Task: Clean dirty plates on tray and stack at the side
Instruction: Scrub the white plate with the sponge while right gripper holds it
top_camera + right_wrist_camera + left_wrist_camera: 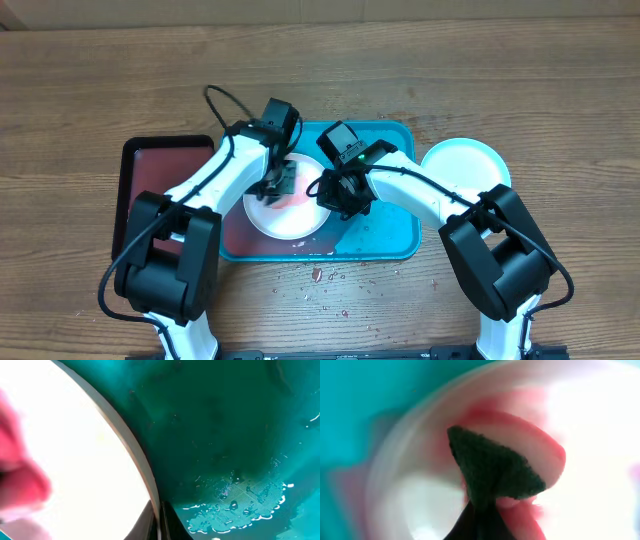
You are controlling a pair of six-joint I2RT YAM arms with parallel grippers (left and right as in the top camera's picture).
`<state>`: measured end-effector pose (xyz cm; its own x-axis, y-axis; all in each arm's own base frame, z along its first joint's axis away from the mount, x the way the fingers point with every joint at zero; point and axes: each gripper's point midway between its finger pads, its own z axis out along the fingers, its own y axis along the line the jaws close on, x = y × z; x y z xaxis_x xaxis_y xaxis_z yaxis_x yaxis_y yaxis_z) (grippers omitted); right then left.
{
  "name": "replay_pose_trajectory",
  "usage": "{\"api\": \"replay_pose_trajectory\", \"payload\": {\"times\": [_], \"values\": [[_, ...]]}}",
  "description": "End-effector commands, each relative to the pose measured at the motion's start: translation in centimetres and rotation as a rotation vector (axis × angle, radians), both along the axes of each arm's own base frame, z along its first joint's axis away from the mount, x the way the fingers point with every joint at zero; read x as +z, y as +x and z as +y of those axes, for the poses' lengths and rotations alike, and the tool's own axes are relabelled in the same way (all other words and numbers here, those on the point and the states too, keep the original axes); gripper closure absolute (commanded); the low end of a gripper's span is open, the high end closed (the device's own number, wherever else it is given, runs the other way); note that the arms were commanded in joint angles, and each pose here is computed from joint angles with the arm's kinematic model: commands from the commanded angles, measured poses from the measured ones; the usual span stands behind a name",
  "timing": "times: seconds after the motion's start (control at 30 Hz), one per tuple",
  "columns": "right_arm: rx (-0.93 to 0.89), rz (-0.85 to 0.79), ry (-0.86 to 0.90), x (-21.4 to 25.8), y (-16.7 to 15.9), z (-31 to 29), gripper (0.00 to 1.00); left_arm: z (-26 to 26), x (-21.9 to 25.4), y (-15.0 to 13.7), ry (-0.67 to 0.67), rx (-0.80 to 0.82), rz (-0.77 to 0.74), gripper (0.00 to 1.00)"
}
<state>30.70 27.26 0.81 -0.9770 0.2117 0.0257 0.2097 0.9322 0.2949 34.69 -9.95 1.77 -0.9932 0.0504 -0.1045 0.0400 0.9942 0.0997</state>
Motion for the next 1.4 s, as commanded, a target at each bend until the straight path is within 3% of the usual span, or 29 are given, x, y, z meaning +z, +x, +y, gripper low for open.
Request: {"api": "replay_pose_trajectory", "payload": {"times": [0.0,0.1,0.2,0.3,0.37,0.53,0.63,0.73,0.83,0.93,1.03,1.17,1.27,1.37], "values": [[-0.009,0.004,-0.035,-0.9,0.2,-0.6,0.96,5.6,0.9,-0.3,0.262,0.187,-0.047,0.96],[-0.009,0.004,-0.035,-0.9,0.2,-0.6,0.96,3.4,0.1,-2.2,0.138,0.14,0.066,0.96],[-0.009,0.004,-0.035,-0.9,0.2,-0.6,0.96,-2.6,-0.2,-4.3,-0.194,-0.135,0.208,0.96],[-0.009,0.004,-0.034,-0.9,0.2,-0.6,0.96,-8.0,1.5,-5.9,-0.534,-0.374,0.245,0.96],[-0.009,0.004,-0.034,-0.9,0.2,-0.6,0.96,-9.6,2.3,-5.8,-0.637,-0.443,0.217,0.96],[-0.006,0.002,-0.035,-0.9,0.3,-0.6,0.96,-9.6,1.8,-2.2,-0.576,-0.458,0.065,0.96],[-0.006,0.002,-0.034,-0.9,0.3,-0.6,0.96,-6.8,0.8,1.5,-0.365,-0.326,-0.051,0.96],[-0.006,0.002,-0.035,-0.9,0.3,-0.6,0.96,-1.2,0.6,4.6,-0.055,-0.068,-0.182,0.96],[-0.006,0.002,-0.035,-0.9,0.3,-0.6,0.96,3.8,1.4,4.1,0.187,0.176,-0.225,0.96],[-0.006,0.002,-0.035,-0.9,0.3,-0.6,0.96,4.8,1.1,1.8,0.231,0.233,-0.151,0.96],[-0.006,-0.001,-0.033,-0.9,0.3,-0.5,0.96,4.0,0.4,-1.2,0.183,0.219,-0.004,0.96],[-0.006,-0.001,-0.033,-0.9,0.3,-0.5,0.96,0.3,-0.2,-5.0,-0.03,0.118,0.209,0.96],[-0.006,-0.001,-0.032,-0.9,0.3,-0.5,0.96,-5.8,0.8,-6.6,-0.393,-0.12,0.312,0.96],[-0.006,-0.001,-0.032,-0.9,0.3,-0.5,0.96,-9.4,2.3,-6.6,-0.626,-0.279,0.29,0.96]]}}
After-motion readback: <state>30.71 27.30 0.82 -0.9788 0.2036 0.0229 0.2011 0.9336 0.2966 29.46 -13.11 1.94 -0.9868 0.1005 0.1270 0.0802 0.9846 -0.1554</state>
